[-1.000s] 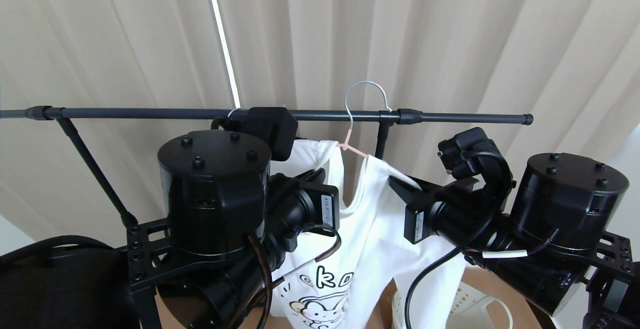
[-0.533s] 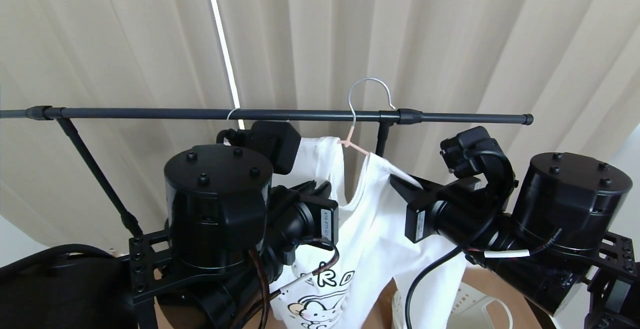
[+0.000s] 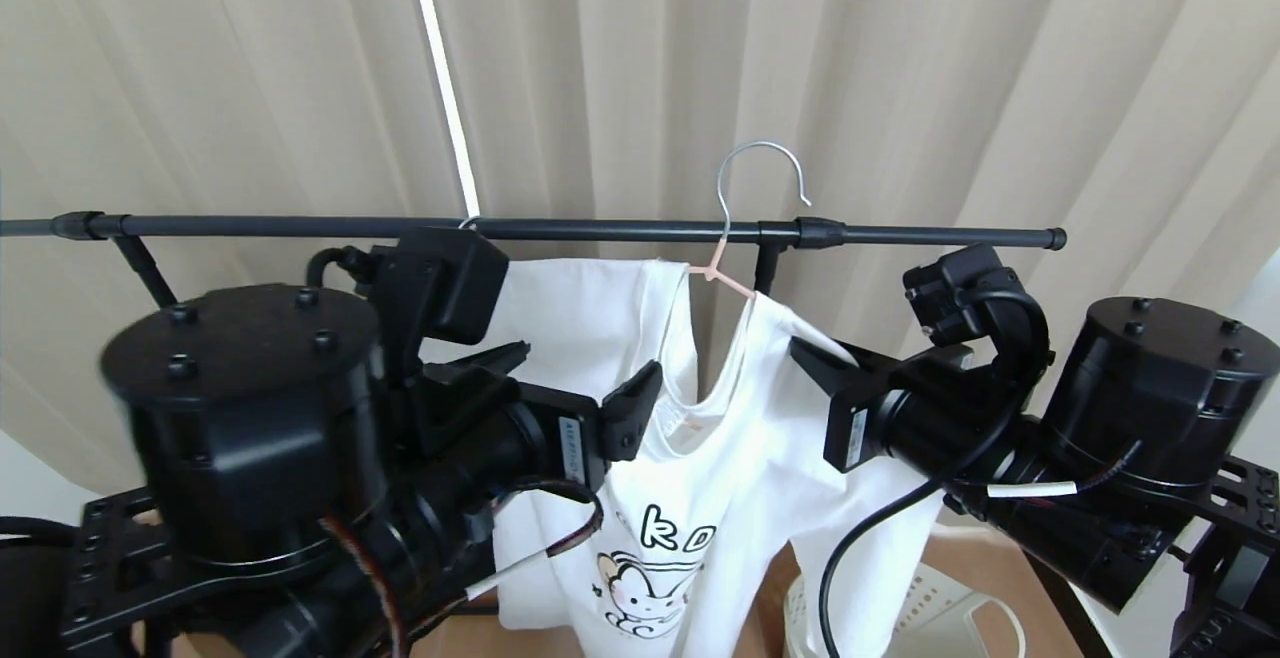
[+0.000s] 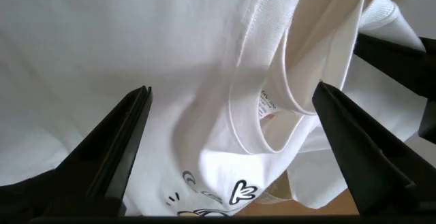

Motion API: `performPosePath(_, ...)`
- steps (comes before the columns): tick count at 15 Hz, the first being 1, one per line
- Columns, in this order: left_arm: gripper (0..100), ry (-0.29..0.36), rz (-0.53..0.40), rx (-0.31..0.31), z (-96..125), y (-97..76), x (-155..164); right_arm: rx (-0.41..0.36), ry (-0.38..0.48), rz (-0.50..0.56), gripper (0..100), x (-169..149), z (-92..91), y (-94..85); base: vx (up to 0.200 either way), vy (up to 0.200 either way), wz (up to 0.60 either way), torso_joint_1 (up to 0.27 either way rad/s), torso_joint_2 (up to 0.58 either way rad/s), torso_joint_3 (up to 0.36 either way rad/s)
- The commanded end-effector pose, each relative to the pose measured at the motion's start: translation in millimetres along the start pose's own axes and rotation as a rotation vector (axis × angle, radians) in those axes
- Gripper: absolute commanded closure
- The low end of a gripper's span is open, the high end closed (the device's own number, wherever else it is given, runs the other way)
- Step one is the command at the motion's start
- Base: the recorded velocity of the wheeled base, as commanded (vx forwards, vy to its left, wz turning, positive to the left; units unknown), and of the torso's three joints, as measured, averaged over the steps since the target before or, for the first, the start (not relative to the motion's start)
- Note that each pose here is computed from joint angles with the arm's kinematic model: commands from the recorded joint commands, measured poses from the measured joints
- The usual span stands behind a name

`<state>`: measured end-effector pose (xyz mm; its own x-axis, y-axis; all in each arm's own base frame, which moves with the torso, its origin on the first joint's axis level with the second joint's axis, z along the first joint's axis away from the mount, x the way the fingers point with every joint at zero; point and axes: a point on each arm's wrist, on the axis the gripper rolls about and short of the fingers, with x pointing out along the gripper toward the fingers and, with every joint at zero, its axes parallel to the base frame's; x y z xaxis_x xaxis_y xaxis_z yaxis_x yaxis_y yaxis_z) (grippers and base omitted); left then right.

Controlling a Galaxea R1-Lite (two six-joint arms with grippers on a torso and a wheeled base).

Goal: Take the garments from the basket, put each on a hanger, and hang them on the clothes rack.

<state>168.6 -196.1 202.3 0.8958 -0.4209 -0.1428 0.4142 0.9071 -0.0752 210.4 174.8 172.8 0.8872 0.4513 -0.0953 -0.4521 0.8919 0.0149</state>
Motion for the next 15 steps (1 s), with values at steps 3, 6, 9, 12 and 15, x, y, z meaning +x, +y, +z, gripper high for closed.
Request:
performPosePath(3, 0, -0.083, -0.026, 0.017, 16, 30.2, -42, -0.002, -0.011, 0.012, 100, -7, 3.3, -18.1, 0.000, 0.000, 0.00, 0.000, 0.00, 0.000)
performPosePath(6, 0, -0.074, -0.010, 0.023, 14, 46.9, -48, -0.026, -0.017, 0.068, 100, -15, 4.9, -33.6, 0.000, 0.000, 0.00, 0.000, 0.00, 0.000)
performPosePath(9, 0, -0.030, -0.008, 0.024, 3, 70.4, -51, -0.026, -0.012, 0.125, 100, -19, 3.5, -49.5, 0.000, 0.000, 0.00, 0.000, 0.00, 0.000)
performPosePath(12, 0, 0.005, -0.077, 0.012, -6, 91.3, -56, -0.043, 0.000, 0.174, 100, -22, -0.2, -59.5, 0.000, 0.000, 0.00, 0.000, 0.00, 0.000)
performPosePath(15, 0, 0.056, -0.205, 0.039, -23, 113.1, -69, -0.080, 0.007, 0.200, 100, -27, -3.9, -64.2, 0.000, 0.000, 0.00, 0.000, 0.00, 0.000)
